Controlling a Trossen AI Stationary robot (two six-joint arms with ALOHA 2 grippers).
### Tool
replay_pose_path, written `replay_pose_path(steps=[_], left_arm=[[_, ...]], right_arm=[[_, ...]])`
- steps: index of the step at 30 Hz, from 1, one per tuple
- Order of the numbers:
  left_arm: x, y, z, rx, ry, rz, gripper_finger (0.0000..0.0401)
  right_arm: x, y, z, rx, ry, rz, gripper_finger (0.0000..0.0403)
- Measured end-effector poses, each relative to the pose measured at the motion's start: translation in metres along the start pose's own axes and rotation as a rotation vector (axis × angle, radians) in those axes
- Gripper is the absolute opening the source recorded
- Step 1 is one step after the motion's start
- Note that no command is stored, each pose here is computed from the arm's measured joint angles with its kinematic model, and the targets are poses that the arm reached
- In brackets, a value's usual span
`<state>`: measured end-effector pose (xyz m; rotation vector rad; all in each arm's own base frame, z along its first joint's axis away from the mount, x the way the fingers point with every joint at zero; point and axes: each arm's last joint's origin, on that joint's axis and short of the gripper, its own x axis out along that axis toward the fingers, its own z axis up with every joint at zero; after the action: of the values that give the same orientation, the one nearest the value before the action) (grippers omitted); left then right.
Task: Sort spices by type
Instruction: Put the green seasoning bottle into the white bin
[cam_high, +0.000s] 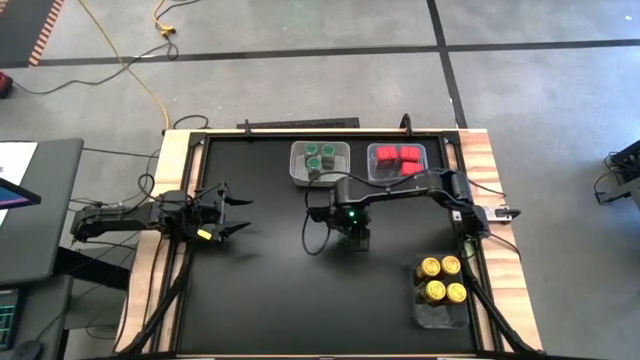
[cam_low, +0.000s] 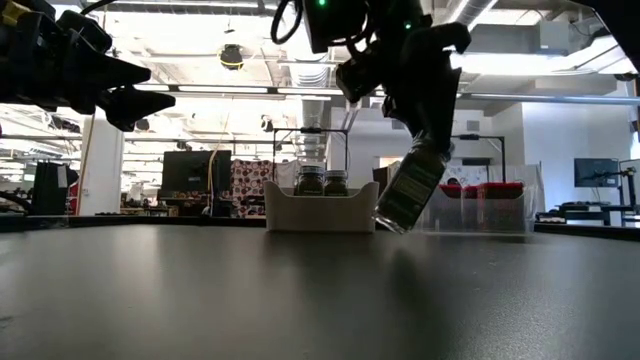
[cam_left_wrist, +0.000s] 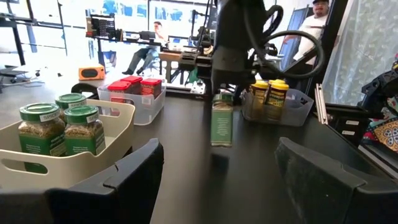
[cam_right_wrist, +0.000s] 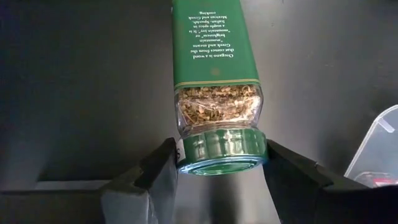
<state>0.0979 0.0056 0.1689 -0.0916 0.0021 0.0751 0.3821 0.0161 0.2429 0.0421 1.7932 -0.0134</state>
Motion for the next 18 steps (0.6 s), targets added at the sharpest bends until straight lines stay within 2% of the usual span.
replay_pose_path(steps=[18], left_arm=[[0.0, 0.0, 0.0, 0.0, 0.0, 0.0, 0.0297]], right_arm=[[0.0005, -0.0028, 0.0006, 0.008, 0.002, 0.002, 0.0249]])
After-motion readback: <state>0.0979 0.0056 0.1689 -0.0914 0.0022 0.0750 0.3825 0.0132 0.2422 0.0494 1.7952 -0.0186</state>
